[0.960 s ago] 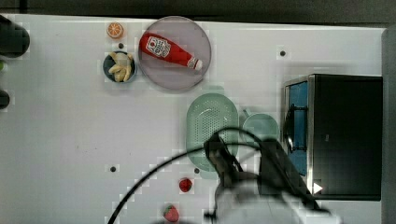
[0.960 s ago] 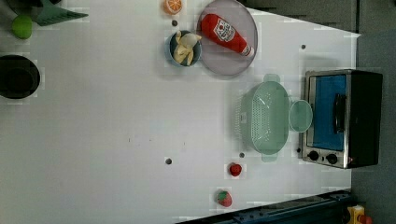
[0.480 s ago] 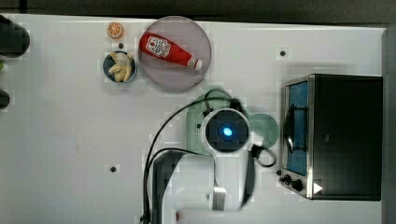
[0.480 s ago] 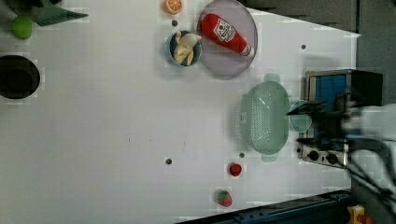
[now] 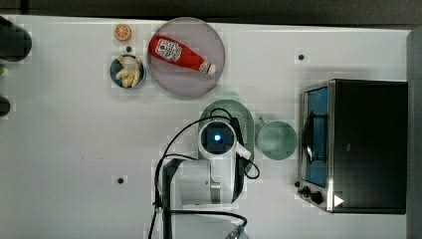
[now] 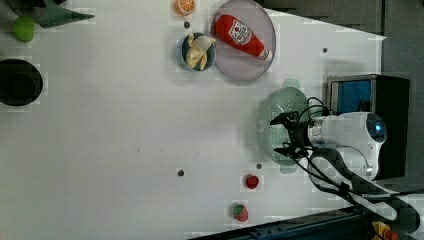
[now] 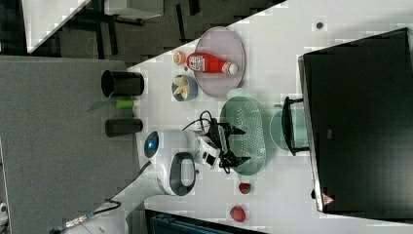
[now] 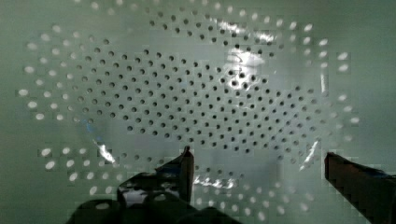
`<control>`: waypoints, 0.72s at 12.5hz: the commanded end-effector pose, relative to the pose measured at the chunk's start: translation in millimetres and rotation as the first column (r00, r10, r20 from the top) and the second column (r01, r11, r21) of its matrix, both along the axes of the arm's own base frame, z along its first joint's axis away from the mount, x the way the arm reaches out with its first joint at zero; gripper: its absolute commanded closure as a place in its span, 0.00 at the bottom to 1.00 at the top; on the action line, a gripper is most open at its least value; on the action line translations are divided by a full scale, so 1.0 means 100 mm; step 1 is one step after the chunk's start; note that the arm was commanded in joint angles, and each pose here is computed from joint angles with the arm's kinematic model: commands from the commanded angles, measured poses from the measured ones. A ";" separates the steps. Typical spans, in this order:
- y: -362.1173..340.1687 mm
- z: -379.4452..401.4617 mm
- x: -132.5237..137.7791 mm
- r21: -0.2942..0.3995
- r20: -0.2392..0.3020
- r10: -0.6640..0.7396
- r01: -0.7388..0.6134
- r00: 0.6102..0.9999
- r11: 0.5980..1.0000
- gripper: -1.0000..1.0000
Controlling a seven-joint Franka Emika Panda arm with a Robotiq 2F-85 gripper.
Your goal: Drag strainer right to left.
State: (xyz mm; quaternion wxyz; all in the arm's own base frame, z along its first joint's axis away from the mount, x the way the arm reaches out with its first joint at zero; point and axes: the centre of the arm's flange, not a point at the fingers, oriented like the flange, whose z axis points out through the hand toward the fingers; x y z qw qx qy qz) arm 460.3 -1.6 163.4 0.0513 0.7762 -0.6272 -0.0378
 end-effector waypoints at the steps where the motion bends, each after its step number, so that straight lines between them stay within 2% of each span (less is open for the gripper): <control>1: 0.07 0.12 0.21 0.011 0.136 -0.125 0.125 0.983 0.992 0.00; 9: 0.53 -0.13 0.14 0.032 0.114 -0.050 0.046 0.992 0.998 0.00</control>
